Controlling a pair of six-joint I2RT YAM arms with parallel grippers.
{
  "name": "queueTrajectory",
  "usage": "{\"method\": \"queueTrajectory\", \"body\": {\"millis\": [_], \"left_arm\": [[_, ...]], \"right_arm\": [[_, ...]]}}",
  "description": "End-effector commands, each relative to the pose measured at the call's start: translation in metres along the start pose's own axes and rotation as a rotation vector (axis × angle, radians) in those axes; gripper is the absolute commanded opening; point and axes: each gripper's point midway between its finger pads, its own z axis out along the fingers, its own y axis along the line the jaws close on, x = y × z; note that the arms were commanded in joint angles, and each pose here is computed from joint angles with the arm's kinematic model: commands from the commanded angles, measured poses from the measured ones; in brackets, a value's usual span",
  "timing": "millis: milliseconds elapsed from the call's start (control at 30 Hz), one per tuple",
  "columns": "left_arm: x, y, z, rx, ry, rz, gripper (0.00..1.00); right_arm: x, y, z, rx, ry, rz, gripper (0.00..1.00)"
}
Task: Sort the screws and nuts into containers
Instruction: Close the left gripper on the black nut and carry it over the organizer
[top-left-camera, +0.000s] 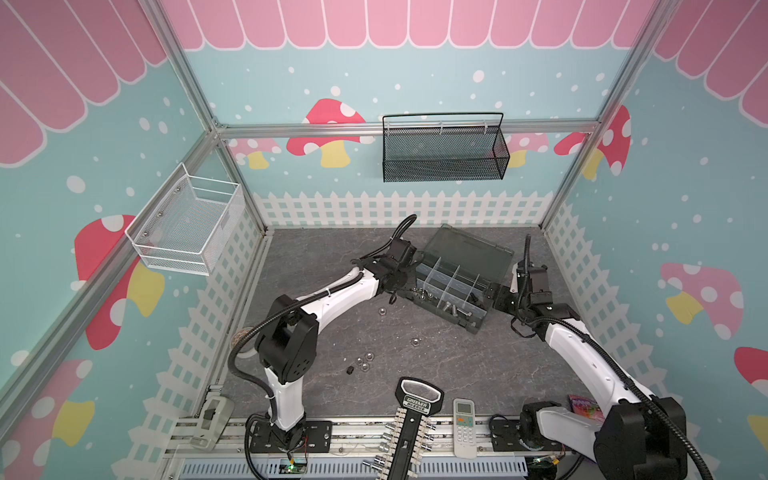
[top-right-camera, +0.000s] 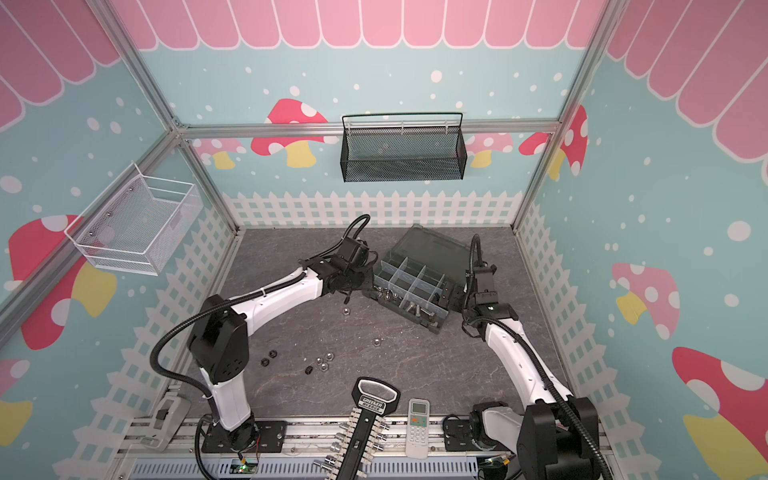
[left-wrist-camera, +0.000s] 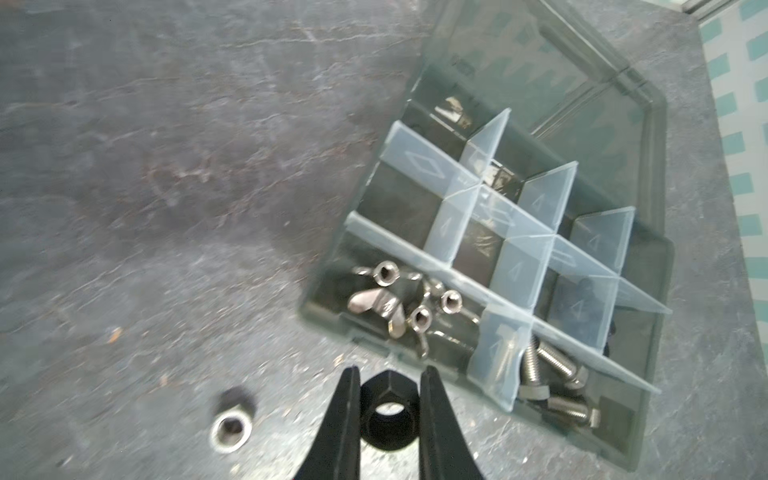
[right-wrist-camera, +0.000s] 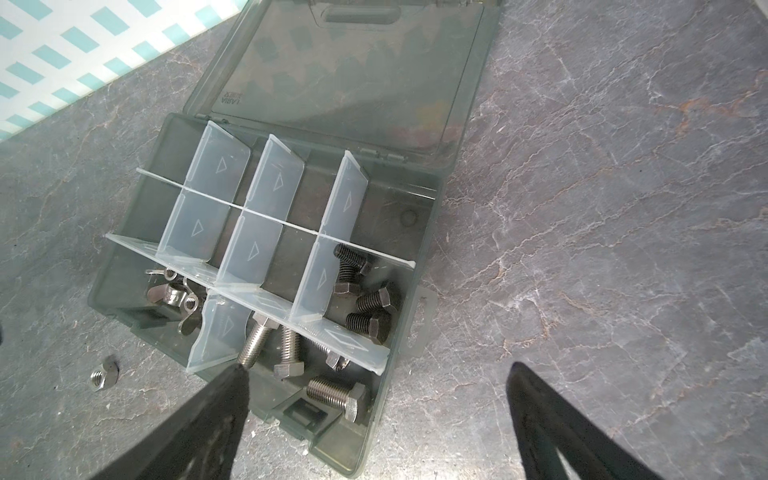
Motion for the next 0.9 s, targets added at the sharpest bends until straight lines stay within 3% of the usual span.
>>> {"method": "queueTrajectory", "body": {"millis": [0, 300, 600, 700, 800, 867], "left_arm": [[-0.008, -0.031, 0.017, 0.057, -0.015, 0.020, 0.13], [-0.014, -0.079, 0.058, 0.153, 0.006, 0.064, 0.14], [-0.001, -0.087, 0.079, 0.183, 0.065, 0.056, 0.17], [0.005, -0.088, 0.080, 0.185, 0.080, 0.059, 0.23], [0.005, -0.087, 0.077, 0.181, 0.077, 0.063, 0.37], [0.004, -0.087, 0.074, 0.178, 0.071, 0.067, 0.42]], "right_arm": [[-0.003, -0.003, -0.006, 0.003, -0.034, 0.016, 0.98], [-0.007, -0.005, -0.013, 0.005, -0.077, 0.028, 0.98], [-0.004, -0.005, -0.011, 0.000, -0.067, 0.027, 0.98], [-0.005, -0.004, -0.011, -0.004, -0.069, 0.027, 0.98], [-0.006, -0.003, -0.011, -0.007, -0.073, 0.027, 0.98], [-0.007, -0.002, -0.011, -0.009, -0.075, 0.028, 0.98]]}}
